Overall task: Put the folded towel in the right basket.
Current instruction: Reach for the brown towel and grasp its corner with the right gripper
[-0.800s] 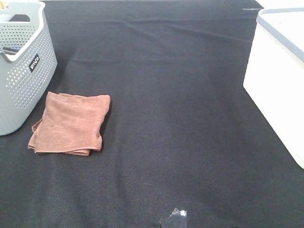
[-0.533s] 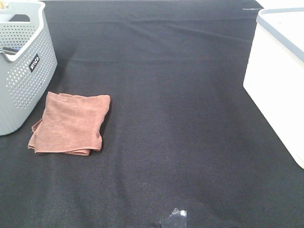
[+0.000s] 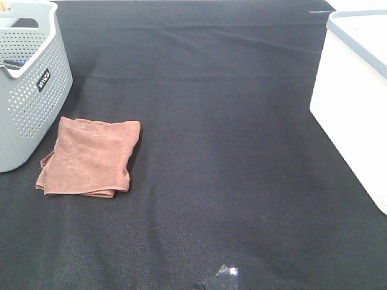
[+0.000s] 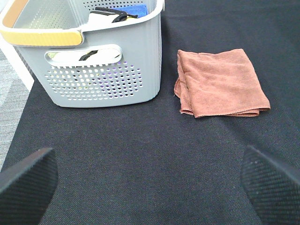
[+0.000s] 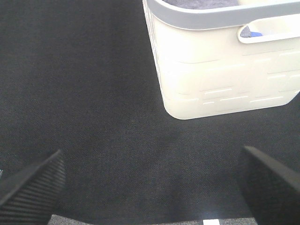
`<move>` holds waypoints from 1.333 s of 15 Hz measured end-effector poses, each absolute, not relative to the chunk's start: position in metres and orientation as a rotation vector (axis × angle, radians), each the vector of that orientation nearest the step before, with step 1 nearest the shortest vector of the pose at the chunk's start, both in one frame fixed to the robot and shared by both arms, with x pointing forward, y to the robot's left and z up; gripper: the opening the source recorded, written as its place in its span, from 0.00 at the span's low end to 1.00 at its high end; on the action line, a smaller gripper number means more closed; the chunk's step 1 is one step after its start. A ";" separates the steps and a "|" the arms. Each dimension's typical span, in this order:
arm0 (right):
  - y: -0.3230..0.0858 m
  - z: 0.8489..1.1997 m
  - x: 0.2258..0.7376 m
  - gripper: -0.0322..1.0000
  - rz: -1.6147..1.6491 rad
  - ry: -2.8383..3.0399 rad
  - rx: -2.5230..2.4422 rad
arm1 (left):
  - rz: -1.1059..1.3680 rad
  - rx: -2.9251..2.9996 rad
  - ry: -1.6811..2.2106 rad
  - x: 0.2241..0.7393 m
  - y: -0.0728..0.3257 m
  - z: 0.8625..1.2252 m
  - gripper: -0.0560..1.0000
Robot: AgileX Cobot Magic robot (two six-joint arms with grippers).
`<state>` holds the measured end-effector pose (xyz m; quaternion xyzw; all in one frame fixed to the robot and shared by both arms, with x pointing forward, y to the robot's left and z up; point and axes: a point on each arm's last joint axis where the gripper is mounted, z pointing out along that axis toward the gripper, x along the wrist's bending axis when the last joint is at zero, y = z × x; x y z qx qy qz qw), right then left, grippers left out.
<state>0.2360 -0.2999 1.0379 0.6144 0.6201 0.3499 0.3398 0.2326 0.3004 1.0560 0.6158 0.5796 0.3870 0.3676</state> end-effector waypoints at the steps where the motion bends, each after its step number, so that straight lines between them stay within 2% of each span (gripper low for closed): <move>1: -0.300 1.038 0.236 0.96 0.911 1.614 1.599 | 0.994 1.582 1.489 0.233 0.300 1.056 0.99; 20: -0.299 1.038 0.236 0.96 0.927 1.619 1.603 | 0.994 1.582 1.489 0.233 0.300 1.056 0.99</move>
